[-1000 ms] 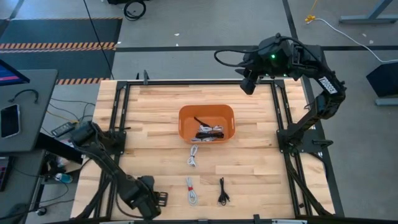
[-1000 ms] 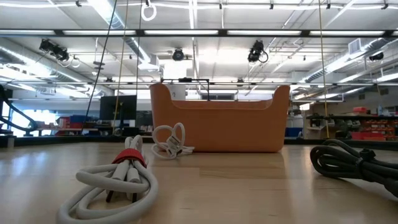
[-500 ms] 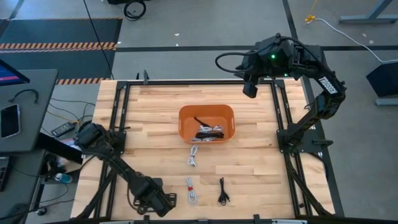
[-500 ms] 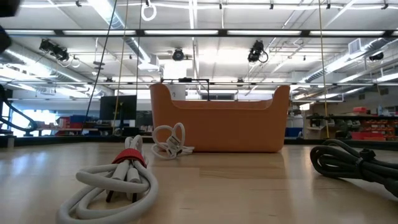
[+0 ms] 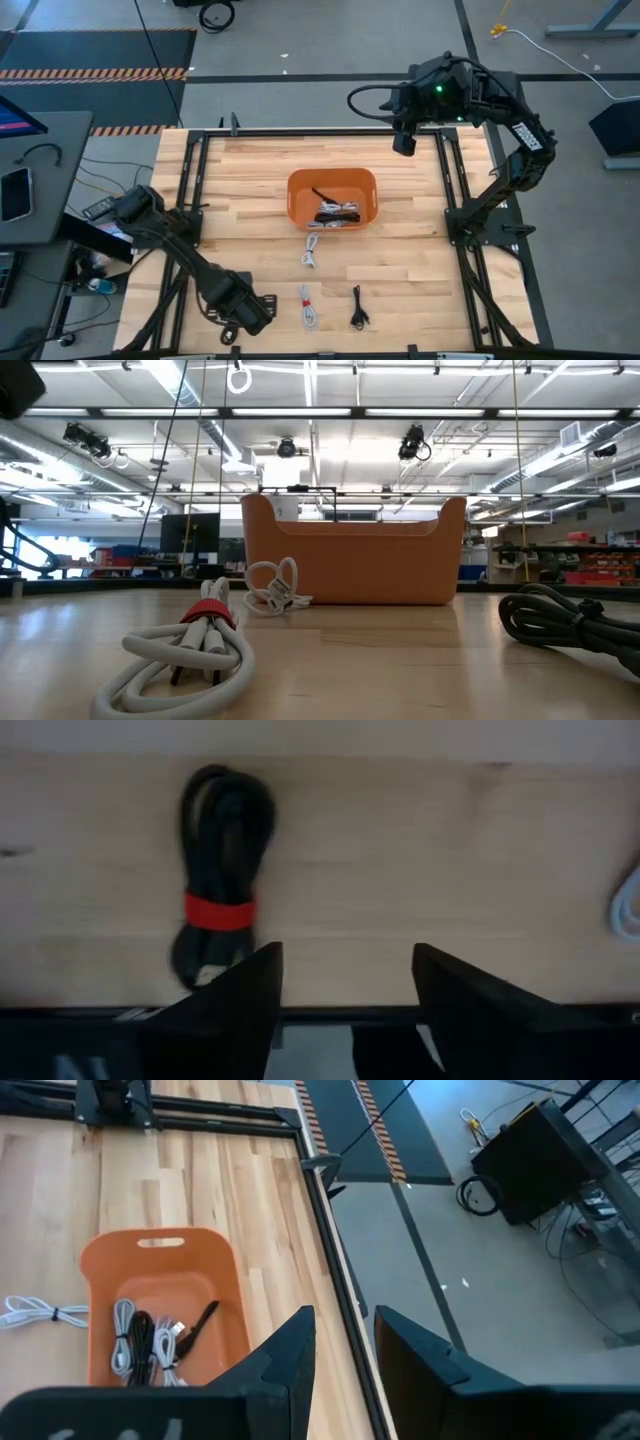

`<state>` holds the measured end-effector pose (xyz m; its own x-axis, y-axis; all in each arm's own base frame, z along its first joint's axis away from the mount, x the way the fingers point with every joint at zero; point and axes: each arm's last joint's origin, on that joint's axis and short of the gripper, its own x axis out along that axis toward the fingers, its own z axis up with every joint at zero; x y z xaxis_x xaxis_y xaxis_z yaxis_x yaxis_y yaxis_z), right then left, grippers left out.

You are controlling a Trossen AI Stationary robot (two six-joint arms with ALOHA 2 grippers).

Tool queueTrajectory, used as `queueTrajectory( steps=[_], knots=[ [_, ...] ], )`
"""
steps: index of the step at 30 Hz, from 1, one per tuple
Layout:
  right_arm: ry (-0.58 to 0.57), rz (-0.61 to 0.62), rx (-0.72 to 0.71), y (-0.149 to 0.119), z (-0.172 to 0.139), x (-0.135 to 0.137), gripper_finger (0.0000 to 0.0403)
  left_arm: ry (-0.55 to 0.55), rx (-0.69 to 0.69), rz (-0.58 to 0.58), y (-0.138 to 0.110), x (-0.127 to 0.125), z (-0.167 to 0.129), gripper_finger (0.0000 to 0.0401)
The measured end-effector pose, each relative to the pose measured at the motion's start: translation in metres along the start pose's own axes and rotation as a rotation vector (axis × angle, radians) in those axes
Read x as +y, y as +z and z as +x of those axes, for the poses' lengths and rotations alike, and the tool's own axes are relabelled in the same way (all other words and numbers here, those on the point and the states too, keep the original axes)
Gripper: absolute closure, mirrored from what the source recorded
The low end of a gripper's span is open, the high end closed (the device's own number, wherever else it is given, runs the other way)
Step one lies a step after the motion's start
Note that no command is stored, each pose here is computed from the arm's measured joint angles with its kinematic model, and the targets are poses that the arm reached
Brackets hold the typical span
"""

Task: Pick and place USB-C Cables
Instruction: Put the black USB cable into the orange bin

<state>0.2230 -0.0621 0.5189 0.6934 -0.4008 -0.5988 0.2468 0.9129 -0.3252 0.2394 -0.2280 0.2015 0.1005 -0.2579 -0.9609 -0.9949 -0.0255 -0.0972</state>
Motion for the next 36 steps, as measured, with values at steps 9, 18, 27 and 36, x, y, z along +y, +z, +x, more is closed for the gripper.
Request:
queueTrajectory(
  steps=[9,18,27,36],
  knots=[
    [-0.008,-0.005,0.004,-0.001,0.001,-0.005,0.0291,0.080,-0.030,0.025,-0.004,0.014,0.001,0.0179],
    [-0.013,0.000,-0.019,0.001,0.001,-0.005,0.0291,0.147,-0.080,0.056,-0.006,0.026,0.006,0.0179],
    [0.010,0.009,-0.027,0.002,0.001,-0.004,0.0292,0.156,-0.083,0.076,-0.013,0.028,0.022,0.0179],
    [0.040,0.015,-0.056,0.004,0.001,-0.004,0.0292,0.182,-0.111,0.088,-0.015,0.027,0.046,0.0179]
  ],
)
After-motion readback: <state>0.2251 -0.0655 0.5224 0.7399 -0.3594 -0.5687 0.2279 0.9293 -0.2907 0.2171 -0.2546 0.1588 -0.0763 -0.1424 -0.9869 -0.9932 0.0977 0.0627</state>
